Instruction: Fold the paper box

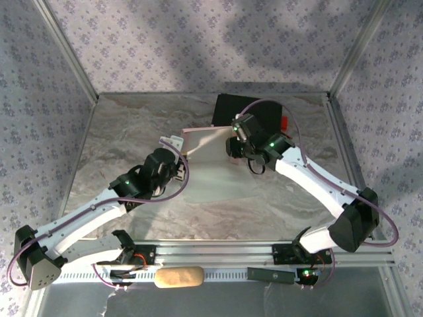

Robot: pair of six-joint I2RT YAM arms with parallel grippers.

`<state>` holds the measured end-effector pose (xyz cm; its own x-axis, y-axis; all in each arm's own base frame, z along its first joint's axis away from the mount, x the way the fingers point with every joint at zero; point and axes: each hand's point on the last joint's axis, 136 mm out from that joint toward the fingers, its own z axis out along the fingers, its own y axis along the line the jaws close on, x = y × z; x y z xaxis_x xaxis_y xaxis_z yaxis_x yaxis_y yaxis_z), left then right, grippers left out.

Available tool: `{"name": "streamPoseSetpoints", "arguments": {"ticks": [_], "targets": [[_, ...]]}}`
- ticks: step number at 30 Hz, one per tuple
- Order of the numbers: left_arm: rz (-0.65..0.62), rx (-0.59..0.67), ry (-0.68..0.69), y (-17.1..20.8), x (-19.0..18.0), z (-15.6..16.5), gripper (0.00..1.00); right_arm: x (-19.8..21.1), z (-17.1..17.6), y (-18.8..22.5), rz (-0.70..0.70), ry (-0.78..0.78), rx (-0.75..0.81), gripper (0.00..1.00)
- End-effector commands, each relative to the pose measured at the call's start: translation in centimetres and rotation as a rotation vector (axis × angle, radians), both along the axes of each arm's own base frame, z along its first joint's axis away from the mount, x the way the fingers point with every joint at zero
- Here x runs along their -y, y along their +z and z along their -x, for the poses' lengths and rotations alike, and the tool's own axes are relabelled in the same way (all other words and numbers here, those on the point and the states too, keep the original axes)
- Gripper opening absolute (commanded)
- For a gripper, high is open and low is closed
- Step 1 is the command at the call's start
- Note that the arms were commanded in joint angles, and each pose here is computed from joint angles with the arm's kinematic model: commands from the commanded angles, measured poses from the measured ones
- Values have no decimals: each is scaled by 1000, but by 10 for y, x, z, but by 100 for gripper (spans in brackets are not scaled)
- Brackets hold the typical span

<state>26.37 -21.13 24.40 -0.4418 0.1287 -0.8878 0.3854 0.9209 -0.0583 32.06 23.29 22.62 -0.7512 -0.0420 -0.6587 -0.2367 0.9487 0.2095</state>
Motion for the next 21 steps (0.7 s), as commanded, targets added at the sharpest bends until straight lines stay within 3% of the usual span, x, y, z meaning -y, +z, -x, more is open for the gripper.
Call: {"name": "streamPoseSetpoints", "arguments": {"ticks": [1,8,14,21], "targets": [[145,32,-85,28,17,5,0,-15,0,14,-106,78,26,39],[184,19,-86,28,15,3,0,-12,1,8,-117,83,20,34],[190,17,-91,30,17,2,0,0,-6,-1,-33,13,31,30],[194,12,-97,30,19,3,0,10,-11,-4,89,-92,50,14]]}}
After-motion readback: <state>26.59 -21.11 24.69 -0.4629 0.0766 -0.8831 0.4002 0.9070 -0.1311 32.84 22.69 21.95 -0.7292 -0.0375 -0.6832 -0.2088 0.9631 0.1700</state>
